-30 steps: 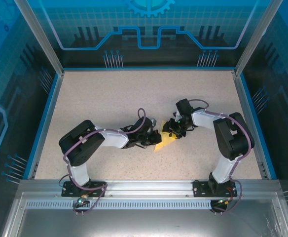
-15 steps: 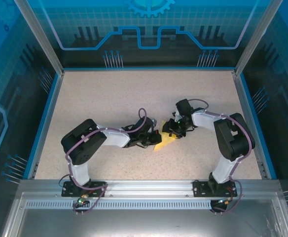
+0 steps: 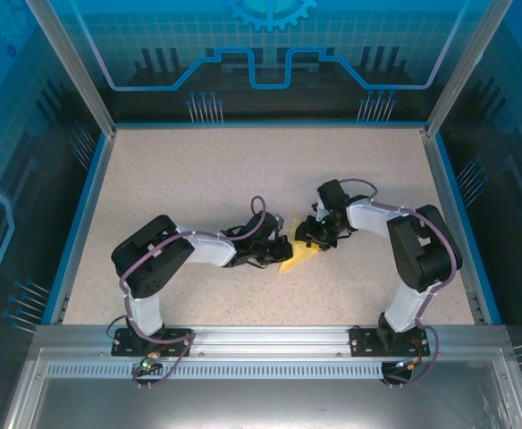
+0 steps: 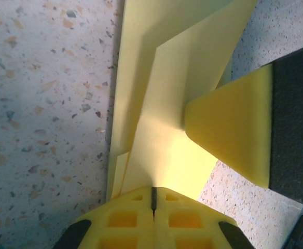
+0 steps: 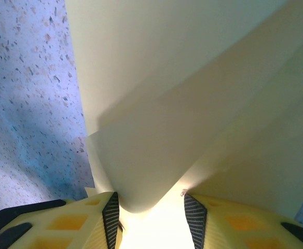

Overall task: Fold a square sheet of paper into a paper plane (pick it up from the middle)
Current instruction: Fourth fold the wing at the center of the table.

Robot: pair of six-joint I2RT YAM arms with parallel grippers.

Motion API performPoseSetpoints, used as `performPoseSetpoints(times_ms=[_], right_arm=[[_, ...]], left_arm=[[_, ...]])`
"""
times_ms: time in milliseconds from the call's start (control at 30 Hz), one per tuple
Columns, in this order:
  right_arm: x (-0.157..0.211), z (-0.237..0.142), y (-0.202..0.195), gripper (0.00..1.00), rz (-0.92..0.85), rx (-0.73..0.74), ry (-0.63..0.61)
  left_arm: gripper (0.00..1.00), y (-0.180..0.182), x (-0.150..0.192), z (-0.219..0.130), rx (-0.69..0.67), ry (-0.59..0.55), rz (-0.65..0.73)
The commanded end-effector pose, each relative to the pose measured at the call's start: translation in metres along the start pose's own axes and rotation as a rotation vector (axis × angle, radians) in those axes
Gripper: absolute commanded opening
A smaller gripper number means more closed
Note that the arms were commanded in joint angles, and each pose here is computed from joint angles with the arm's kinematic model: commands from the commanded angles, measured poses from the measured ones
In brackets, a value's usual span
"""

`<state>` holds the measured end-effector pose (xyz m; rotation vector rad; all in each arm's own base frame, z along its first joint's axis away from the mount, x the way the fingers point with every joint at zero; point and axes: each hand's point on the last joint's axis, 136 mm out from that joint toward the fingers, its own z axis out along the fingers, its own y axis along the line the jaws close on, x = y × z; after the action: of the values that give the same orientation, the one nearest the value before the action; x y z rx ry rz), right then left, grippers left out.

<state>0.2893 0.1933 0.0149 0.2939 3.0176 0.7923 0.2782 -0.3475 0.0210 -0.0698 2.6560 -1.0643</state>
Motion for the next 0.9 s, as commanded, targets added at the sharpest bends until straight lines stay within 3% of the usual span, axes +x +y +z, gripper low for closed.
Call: performPoseSetpoints(times_ms=[0, 433, 633, 867], right_arm=[[0.024, 0.013, -0.053, 0.42, 0.062, 0.219, 0.069], [0.034, 0.021, -0.069, 0.4, 0.084, 0.27, 0.106], [0.035, 0.021, -0.072, 0.39, 0.086, 0.282, 0.108], [0.035, 0.02, -0.072, 0.39, 0.076, 0.289, 0.112]], left_arm=[[0.0, -0.003, -0.005, -0.002, -0.013, 0.001, -0.001], [0.0, -0.015, -0.011, -0.01, 0.035, -0.023, -0.012], [0.1, -0.023, -0.019, -0.029, 0.079, -0.074, -0.034], [0.14, -0.02, -0.033, -0.05, 0.08, -0.137, -0.059]])
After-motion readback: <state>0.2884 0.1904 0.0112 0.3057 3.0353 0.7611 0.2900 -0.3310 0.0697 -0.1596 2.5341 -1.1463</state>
